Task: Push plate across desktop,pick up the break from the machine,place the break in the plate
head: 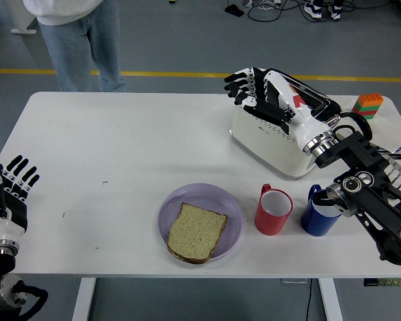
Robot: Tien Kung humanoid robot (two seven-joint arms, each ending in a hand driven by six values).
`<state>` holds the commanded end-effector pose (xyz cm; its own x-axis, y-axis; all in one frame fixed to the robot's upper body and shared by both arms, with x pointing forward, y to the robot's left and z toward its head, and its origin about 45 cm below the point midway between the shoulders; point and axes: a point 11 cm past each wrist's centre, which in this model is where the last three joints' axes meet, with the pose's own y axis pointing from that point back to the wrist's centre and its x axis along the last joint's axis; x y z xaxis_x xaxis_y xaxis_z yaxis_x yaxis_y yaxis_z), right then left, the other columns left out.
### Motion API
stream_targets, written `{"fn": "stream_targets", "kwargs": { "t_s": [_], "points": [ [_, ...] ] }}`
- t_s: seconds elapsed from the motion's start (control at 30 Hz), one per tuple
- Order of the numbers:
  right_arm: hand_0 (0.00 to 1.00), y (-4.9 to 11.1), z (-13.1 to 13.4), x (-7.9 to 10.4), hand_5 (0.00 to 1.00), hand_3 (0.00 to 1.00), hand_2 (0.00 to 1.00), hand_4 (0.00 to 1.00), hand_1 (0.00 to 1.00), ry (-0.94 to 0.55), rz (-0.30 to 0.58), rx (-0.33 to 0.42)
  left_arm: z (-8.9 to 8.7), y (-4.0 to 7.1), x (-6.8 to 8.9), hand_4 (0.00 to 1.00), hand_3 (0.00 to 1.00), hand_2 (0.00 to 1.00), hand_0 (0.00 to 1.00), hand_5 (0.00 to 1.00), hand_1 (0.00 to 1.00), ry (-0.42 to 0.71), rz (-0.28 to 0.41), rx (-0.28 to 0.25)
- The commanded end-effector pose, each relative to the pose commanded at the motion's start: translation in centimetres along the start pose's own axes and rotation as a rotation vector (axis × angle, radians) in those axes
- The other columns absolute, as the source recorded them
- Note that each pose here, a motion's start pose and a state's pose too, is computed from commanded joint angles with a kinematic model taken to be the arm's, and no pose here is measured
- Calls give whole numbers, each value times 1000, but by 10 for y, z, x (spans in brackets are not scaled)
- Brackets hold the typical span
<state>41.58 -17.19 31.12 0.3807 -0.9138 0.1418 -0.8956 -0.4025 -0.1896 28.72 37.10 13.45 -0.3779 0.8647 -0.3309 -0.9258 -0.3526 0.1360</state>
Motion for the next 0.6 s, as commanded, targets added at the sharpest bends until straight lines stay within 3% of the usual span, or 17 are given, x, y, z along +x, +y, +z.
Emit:
{"fn": "stream_targets", "kwargs": {
  "t_s": [0.17, 0.2, 0.33, 0.43, 0.6],
  "points": [
    [648, 8, -5, 48, 456, 665, 695, 623, 651, -226, 143, 24, 2, 0, 1, 465, 715, 811, 765, 998, 756, -2, -1, -3],
    [675, 13, -2, 61, 448, 703, 718, 620, 678, -276, 187, 22, 2, 0, 1, 465, 715, 811, 765, 998, 756, -2, -1, -4],
    [675, 24, 4, 91, 448, 703, 718, 620, 678, -455, 292, 27, 3, 0, 0, 465, 715, 811, 765, 998, 756, -2, -2, -6],
    [714, 47, 20, 125, 433, 734, 739, 611, 705, -544, 420, 25, 3, -1, 0, 463, 715, 811, 765, 998, 755, 0, -1, -9],
    [722, 82, 41, 158, 423, 730, 743, 604, 708, -618, 549, 2, 5, 0, 1, 464, 716, 811, 764, 998, 755, 0, 0, -13]
  ]
}}
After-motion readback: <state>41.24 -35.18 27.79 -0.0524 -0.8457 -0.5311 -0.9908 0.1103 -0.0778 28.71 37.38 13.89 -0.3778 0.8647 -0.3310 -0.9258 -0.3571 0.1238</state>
